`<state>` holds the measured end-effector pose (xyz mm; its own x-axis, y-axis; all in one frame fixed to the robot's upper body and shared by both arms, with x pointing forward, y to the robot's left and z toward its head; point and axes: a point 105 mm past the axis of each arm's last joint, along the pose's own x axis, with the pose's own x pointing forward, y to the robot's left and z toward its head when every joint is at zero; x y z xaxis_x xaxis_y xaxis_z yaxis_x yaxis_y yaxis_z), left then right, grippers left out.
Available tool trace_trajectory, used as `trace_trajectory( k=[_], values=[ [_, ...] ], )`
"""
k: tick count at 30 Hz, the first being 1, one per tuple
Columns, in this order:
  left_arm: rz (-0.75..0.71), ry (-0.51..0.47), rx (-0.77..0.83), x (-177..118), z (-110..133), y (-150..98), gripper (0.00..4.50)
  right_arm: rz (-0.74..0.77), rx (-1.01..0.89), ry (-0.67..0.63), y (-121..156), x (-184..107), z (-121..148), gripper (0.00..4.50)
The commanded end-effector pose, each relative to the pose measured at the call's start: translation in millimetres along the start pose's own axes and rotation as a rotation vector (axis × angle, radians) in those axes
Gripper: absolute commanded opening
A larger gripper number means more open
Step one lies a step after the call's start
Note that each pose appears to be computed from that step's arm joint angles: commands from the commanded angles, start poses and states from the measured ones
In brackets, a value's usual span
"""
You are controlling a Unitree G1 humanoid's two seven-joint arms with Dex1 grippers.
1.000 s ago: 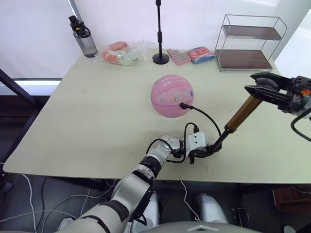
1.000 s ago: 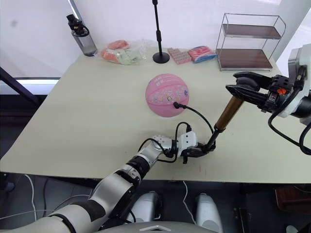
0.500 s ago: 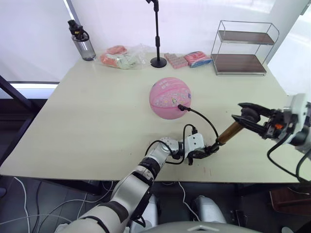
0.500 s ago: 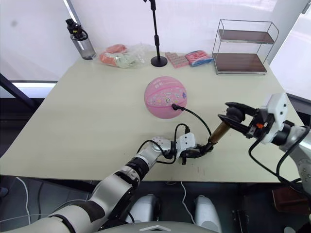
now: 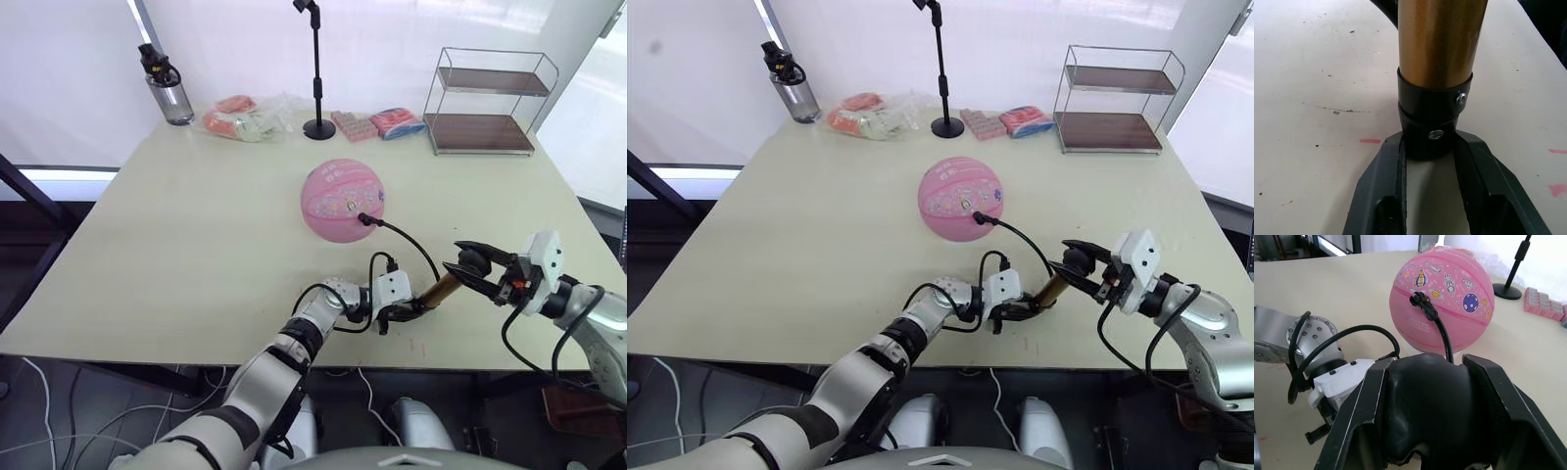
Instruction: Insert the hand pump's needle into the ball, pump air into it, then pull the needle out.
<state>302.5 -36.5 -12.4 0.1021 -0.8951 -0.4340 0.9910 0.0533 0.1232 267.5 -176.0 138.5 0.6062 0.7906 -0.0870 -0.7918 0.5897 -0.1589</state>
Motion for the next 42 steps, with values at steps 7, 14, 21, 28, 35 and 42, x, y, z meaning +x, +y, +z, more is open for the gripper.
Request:
trace_trajectory(
  k=[7,14,21,28,35,42],
  values=[
    [-0.088,0.181,-0.124,-5.9,-55.6,-31.6,1.03,0.010,-0.104,-0.184,-21.8,-29.2,122.2,1.79],
    [-0.090,0.183,-0.123,-6.4,-56.2,-31.8,1.03,-0.009,-0.138,-0.281,-26.7,-47.2,177.0,1.79],
    [-0.090,0.182,-0.124,-5.8,-56.2,-32.5,1.03,0.019,-0.110,-0.125,-19.6,-32.5,134.7,1.79],
    [-0.085,0.181,-0.127,-6.1,-56.2,-31.9,1.03,0.024,-0.026,0.016,-4.3,-9.8,49.6,1.79],
    [-0.081,0.184,-0.127,-7.0,-56.8,-31.1,1.03,0.033,0.023,0.155,13.0,-0.5,-32.1,1.79],
    [-0.081,0.184,-0.125,-7.1,-56.6,-30.6,1.03,0.013,0.046,0.193,20.3,5.7,-64.4,1.79]
  ],
)
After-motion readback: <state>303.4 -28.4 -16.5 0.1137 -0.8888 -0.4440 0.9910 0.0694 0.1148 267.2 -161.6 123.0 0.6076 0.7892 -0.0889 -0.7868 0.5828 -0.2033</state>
